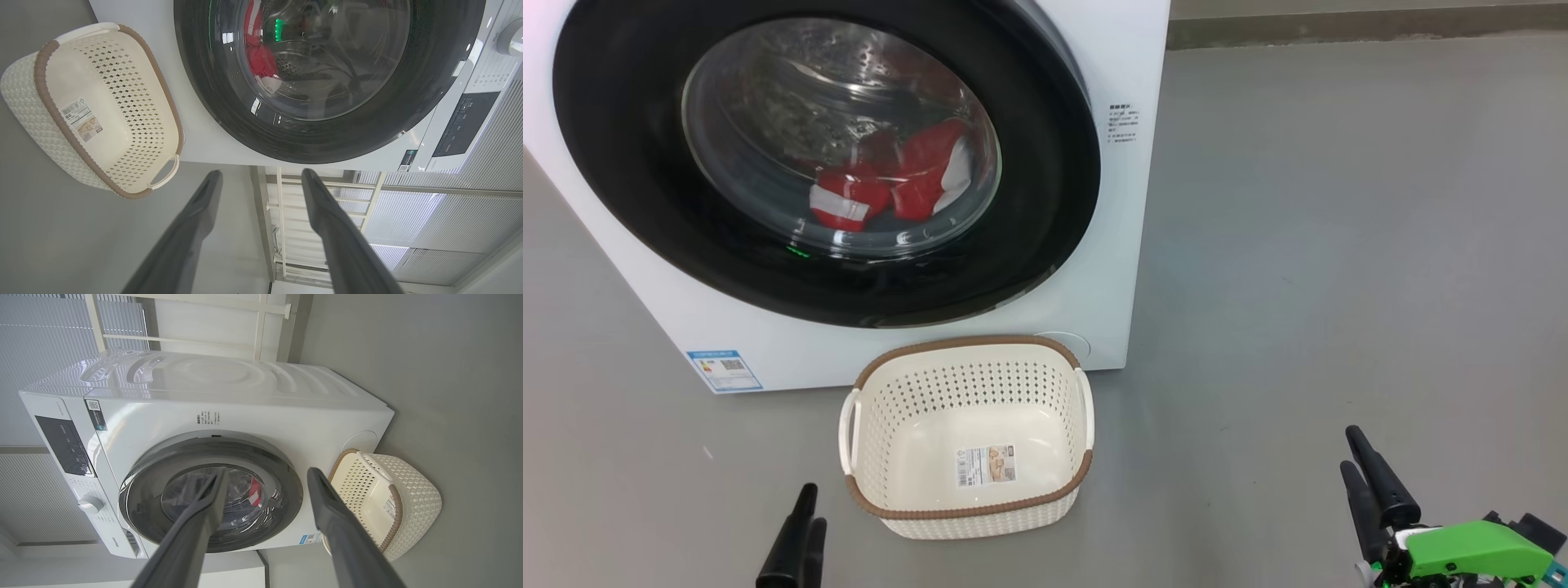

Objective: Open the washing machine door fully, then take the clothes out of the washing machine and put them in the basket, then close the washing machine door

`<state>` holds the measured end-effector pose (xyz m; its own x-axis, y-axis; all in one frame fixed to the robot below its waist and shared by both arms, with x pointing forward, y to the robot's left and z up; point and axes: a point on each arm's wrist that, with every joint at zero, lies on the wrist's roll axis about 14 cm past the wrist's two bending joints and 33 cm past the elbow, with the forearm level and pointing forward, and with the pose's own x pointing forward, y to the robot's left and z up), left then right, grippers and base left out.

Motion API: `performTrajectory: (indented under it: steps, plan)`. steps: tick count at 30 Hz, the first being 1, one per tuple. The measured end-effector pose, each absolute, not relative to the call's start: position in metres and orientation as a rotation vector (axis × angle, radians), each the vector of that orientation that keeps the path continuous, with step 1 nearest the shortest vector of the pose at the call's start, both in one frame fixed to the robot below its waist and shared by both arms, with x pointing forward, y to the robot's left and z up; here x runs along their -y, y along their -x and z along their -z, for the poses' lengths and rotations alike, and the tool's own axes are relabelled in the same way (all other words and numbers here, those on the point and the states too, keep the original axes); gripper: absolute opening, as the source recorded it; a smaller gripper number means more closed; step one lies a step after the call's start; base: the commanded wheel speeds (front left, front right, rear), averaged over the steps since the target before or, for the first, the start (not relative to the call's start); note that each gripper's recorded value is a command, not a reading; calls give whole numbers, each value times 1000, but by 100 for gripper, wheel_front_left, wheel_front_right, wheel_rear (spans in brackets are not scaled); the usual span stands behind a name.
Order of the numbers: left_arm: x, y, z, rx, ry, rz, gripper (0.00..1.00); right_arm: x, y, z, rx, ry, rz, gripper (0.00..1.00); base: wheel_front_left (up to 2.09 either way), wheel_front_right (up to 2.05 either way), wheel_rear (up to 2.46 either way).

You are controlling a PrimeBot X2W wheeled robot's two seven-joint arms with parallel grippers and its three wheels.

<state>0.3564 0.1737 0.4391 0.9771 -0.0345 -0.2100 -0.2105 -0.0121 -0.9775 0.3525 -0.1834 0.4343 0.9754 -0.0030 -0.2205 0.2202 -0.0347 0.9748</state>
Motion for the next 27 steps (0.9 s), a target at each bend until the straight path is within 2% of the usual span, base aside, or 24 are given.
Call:
performTrajectory:
  steps: [9,27]
  plan:
    - [-171,-361,-443,-189,1502,-122,100,178,-359,-440,-173,-1514,153,100,0,0,0]
    - [-167,-372,-453,-186,1213,-87,100,170,-371,-453,-166,-1197,83,100,0,0,0]
